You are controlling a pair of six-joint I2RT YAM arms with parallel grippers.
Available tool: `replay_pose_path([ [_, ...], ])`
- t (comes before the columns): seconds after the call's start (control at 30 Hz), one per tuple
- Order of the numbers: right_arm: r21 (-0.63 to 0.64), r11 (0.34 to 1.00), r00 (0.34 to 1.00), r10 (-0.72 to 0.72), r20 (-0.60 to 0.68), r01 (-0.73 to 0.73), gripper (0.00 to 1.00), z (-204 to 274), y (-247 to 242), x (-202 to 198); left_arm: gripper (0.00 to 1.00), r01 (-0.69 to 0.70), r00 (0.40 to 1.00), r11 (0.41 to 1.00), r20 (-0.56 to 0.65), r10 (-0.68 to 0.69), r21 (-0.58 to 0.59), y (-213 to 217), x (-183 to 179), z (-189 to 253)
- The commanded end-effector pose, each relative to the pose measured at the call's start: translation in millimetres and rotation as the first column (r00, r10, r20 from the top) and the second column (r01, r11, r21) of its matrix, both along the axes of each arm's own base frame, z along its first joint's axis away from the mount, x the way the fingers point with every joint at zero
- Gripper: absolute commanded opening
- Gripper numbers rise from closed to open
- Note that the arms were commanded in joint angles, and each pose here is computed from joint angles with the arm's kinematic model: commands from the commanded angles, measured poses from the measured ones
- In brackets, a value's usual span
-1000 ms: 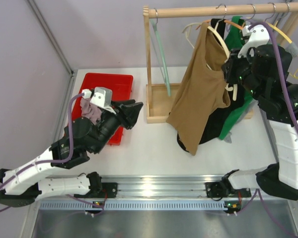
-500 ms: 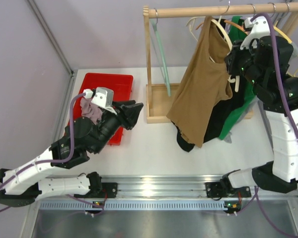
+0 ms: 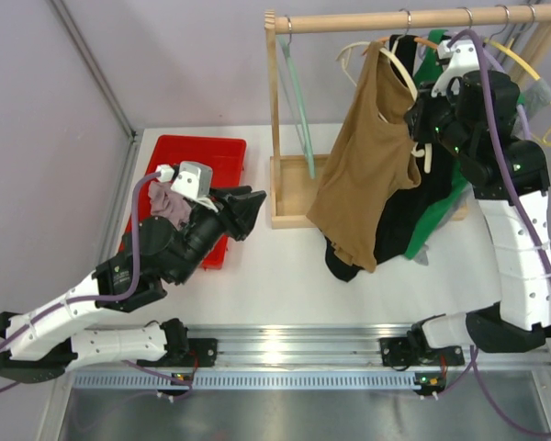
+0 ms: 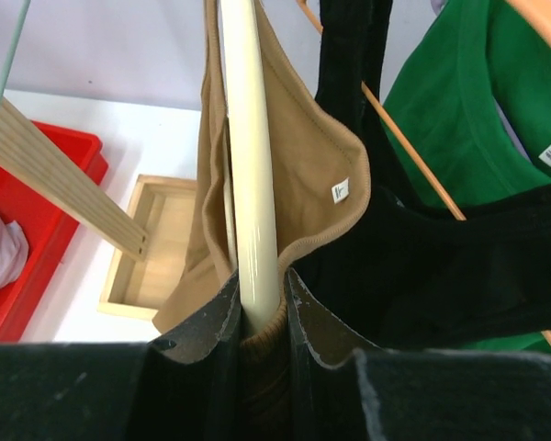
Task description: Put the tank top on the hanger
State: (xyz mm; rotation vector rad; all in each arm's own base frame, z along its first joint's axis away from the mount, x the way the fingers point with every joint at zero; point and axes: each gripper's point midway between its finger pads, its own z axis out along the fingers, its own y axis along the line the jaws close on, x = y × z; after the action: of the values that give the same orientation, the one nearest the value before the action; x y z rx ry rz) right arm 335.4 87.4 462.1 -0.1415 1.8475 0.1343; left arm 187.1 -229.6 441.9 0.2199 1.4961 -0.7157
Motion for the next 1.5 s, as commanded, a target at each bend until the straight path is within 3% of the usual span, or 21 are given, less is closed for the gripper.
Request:
replay_pose_path([
  [0.0,0.077,0.997,0.984,-0.017,0.177,0.003,0.0,48.7,-5.2,-6.6,0.42,-0.004,1.0,1.0,0.018,0.004,-0.029,2.9,-0.5,11.2],
  [0.1,0.08,0.997,0.985,-0.016,0.17,0.003,0.01,46.3,-5.5,-9.0,0.42,-0.003,1.0,1.0,0.014,0.004,-0.026,1.8,-0.4,9.2],
  [0.17,0.081,0.997,0.986,-0.017,0.164,0.003,0.09,45.6,-5.9,-11.0,0.42,-0.005,1.0,1.0,0.01,0.005,-0.022,0.9,0.3,6.8],
  [0.4,0.102,0.995,0.99,-0.028,0.136,0.014,0.42,38.8,-8.9,-21.9,0.43,-0.006,1.0,1.0,0.002,0.006,-0.016,-2.0,1.4,2.9],
  [0.43,0.101,0.995,0.991,-0.028,0.129,0.015,0.51,37.2,-9.1,-22.7,0.43,-0.006,1.0,1.0,0.0,0.006,-0.014,-3.0,1.7,2.1],
  [0.63,0.122,0.992,0.993,-0.053,0.103,0.04,0.73,28.8,-15.0,-35.1,0.43,-0.011,1.0,1.0,-0.01,0.011,0.002,-4.9,3.3,-3.7],
  [0.83,0.166,0.986,0.989,-0.041,0.145,0.016,0.83,40.5,-19.7,-65.9,0.43,-0.033,0.999,0.999,-0.025,0.034,0.018,0.7,4.5,-8.7],
  [0.97,0.226,0.964,0.986,0.119,0.115,-0.143,0.84,26.2,6.3,-93.2,0.43,-0.067,0.997,0.997,-0.048,0.068,0.028,7.1,6.8,-19.2],
  [1.23,0.257,0.955,0.989,0.151,-0.001,-0.145,0.87,-56.6,6.8,-120.9,0.43,-0.129,0.985,0.99,-0.108,0.134,0.056,17.6,10.6,-46.5],
  [1.47,0.297,0.94,0.976,0.202,-0.082,-0.169,0.92,-116.8,14.0,-139.1,0.43,-0.171,0.961,0.978,-0.197,0.192,0.117,22.1,11.8,-101.3],
])
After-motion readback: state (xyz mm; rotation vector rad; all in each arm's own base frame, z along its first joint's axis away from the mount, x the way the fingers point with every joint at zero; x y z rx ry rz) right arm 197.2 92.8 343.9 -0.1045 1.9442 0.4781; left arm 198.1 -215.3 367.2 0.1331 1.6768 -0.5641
